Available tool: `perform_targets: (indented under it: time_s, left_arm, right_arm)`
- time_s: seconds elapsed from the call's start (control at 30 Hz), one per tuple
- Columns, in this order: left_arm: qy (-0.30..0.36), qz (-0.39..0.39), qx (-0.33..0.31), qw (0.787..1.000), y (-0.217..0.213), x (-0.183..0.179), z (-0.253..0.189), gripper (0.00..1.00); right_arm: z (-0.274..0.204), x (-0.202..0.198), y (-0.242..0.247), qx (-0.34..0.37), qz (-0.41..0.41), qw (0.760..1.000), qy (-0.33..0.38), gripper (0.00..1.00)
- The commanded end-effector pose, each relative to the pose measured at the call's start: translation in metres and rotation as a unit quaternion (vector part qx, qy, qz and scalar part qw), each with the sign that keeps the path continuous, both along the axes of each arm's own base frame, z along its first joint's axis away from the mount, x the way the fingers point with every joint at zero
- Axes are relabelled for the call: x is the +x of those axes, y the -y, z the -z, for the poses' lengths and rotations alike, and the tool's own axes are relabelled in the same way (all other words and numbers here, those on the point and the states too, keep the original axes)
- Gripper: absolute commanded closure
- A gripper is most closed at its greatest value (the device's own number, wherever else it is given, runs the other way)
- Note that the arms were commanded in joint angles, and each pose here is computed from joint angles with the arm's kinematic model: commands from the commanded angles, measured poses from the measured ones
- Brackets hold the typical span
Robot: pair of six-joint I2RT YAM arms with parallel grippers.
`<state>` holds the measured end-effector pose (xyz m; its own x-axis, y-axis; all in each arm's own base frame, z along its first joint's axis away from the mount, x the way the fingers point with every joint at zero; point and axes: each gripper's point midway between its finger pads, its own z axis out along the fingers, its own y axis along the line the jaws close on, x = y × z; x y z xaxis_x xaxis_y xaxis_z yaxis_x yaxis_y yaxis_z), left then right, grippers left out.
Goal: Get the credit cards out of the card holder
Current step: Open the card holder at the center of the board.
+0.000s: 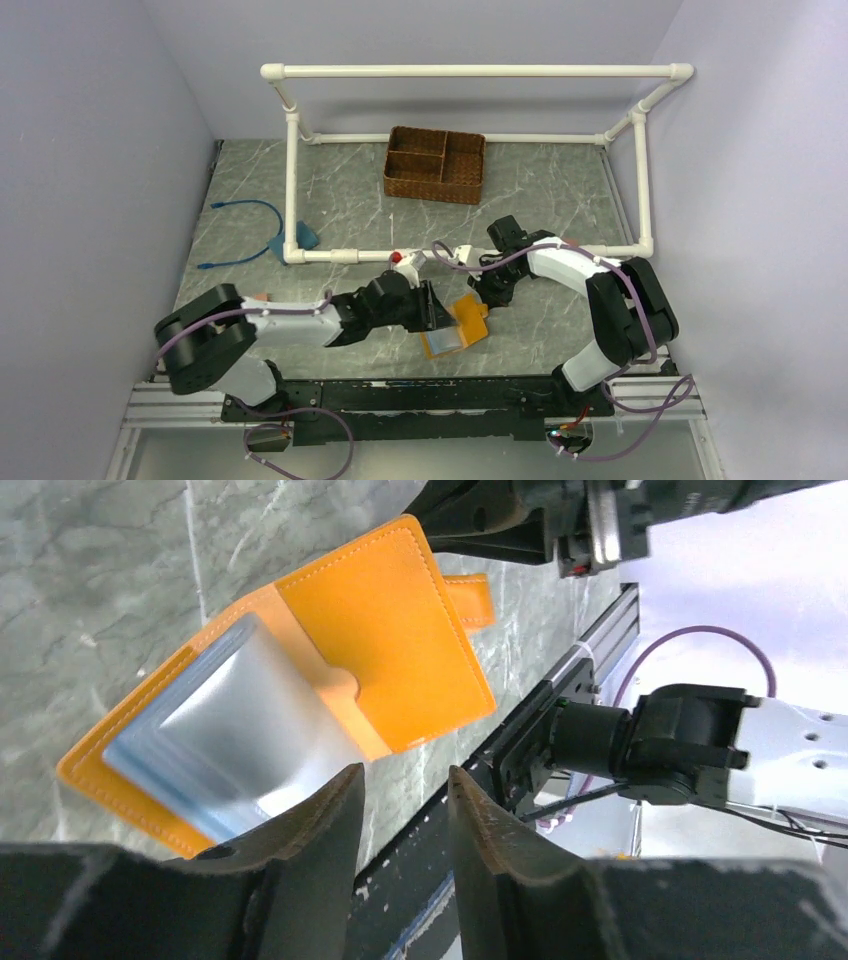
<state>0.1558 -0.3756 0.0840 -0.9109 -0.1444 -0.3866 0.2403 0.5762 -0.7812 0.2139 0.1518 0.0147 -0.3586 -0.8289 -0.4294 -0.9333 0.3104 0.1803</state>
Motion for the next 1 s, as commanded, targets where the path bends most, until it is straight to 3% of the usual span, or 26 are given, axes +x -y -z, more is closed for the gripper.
perform_targets:
  time_s: [0.0, 0.33, 0.77, 0.97]
  left_arm:
    - [0.022, -0.035, 0.004, 0.999, -0.024, 0.001, -0.01, 0.56]
    - [0.052, -0.07, 0.002, 0.996, -0.05, 0.004, -0.032, 0.37]
    - [-0.04, -0.075, -0.028, 0.996, -0.031, -0.006, -0.005, 0.41]
    - [-0.047, -0.057, -0.031, 0.997, -0.018, -0.006, -0.003, 0.46]
  right_arm:
    - [-0.012, 0.011, -0.01, 0.015, 0.004, 1.0, 0.014, 1.0]
    - [-0.019, 0.008, -0.02, 0.028, -0.005, 0.999, 0.016, 1.0]
    - [-0.023, 0.009, -0.021, 0.032, -0.002, 0.999, 0.021, 1.0]
    - [-0.023, 0.008, -0.021, 0.032, -0.003, 0.999, 0.021, 1.0]
